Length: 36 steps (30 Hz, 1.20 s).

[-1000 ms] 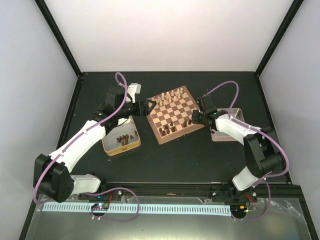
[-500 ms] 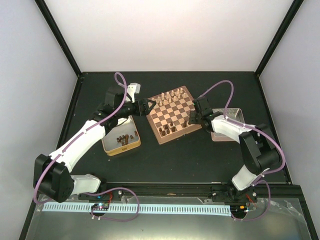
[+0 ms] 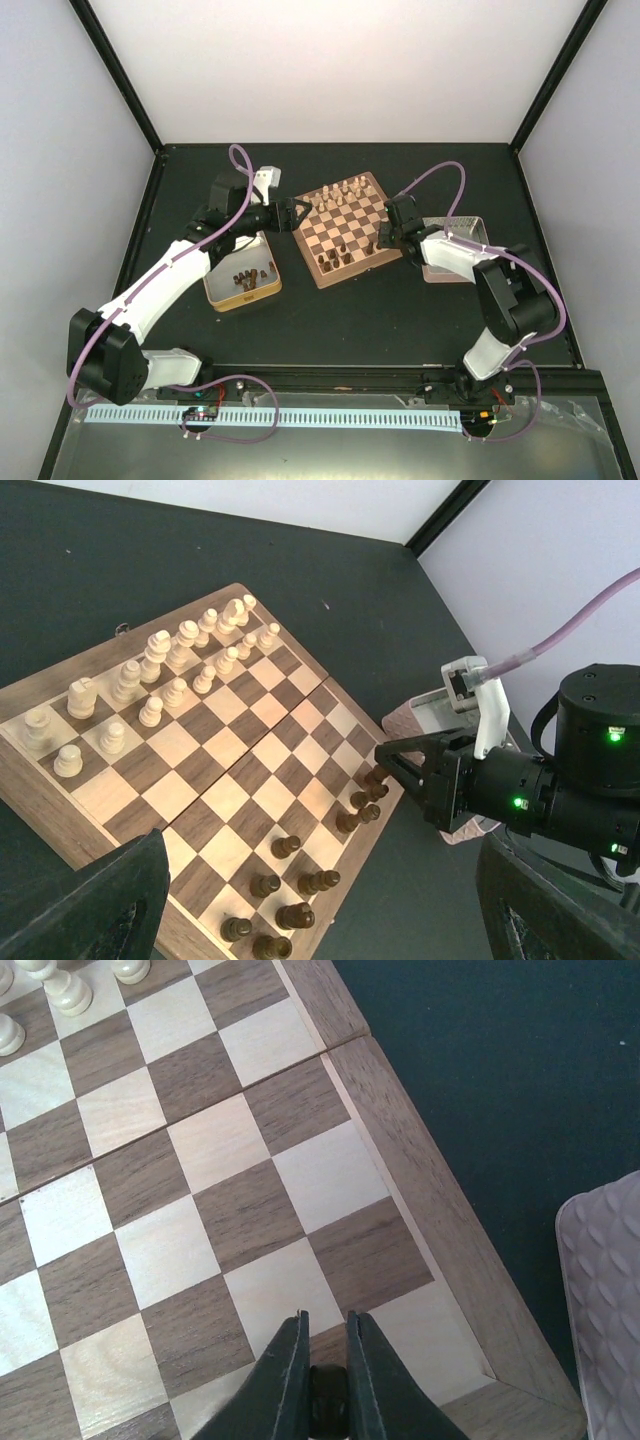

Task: Set up the chess pieces on the board
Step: Place the chess piece on the chessboard, then pick up the chess piece from the storage box.

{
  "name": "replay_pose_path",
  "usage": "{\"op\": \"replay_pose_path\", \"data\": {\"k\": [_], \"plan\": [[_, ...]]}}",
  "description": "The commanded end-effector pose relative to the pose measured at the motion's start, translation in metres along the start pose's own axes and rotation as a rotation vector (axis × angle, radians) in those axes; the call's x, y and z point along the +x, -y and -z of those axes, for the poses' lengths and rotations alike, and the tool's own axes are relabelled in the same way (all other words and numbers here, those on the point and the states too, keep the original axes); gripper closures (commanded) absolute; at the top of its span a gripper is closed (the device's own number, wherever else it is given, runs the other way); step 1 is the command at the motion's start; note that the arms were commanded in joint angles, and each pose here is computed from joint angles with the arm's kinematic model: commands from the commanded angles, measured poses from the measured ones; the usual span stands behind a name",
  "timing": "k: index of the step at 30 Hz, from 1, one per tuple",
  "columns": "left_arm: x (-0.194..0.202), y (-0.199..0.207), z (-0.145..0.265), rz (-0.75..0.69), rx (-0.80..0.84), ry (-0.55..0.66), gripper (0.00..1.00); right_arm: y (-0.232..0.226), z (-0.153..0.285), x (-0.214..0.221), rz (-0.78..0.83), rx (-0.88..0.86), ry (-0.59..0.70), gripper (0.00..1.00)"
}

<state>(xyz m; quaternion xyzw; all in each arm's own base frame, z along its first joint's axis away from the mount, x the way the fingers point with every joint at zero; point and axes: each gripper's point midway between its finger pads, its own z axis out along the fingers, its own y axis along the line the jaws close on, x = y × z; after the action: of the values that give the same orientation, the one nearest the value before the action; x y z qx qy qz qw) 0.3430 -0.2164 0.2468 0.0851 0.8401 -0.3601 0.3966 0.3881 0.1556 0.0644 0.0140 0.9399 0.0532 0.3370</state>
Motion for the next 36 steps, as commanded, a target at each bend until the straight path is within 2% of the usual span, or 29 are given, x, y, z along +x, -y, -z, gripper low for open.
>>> {"op": "replay_pose_path", "data": {"k": [1,10,15,19,23,26,30,36], "plan": [[-0.004,0.002,0.003,-0.001,0.015,0.007,0.14,0.003,-0.004,0.002,-0.004,0.023,0.01,0.88],[-0.002,-0.005,0.007,0.021,-0.022,0.0,0.14,-0.001,0.031,-0.02,-0.065,-0.011,0.052,0.65],[0.009,-0.03,0.013,0.07,-0.148,-0.032,0.14,-0.003,0.056,-0.037,-0.094,-0.025,0.077,0.6],[0.04,-0.063,0.025,0.135,-0.305,-0.126,0.16,-0.014,0.074,-0.047,-0.094,-0.091,0.077,0.59],[0.09,-0.105,0.041,0.217,-0.503,-0.258,0.23,-0.029,0.084,-0.048,-0.078,-0.171,0.048,0.59],[0.117,-0.127,0.05,0.255,-0.597,-0.323,0.34,-0.033,0.088,-0.047,-0.089,-0.201,0.041,0.61],[0.143,-0.156,0.076,0.291,-0.809,-0.42,0.45,-0.034,0.089,-0.042,-0.103,-0.22,0.032,0.64],[0.16,-0.176,0.092,0.329,-0.895,-0.475,0.61,-0.039,0.083,-0.034,-0.093,-0.244,-0.006,0.72]]}}
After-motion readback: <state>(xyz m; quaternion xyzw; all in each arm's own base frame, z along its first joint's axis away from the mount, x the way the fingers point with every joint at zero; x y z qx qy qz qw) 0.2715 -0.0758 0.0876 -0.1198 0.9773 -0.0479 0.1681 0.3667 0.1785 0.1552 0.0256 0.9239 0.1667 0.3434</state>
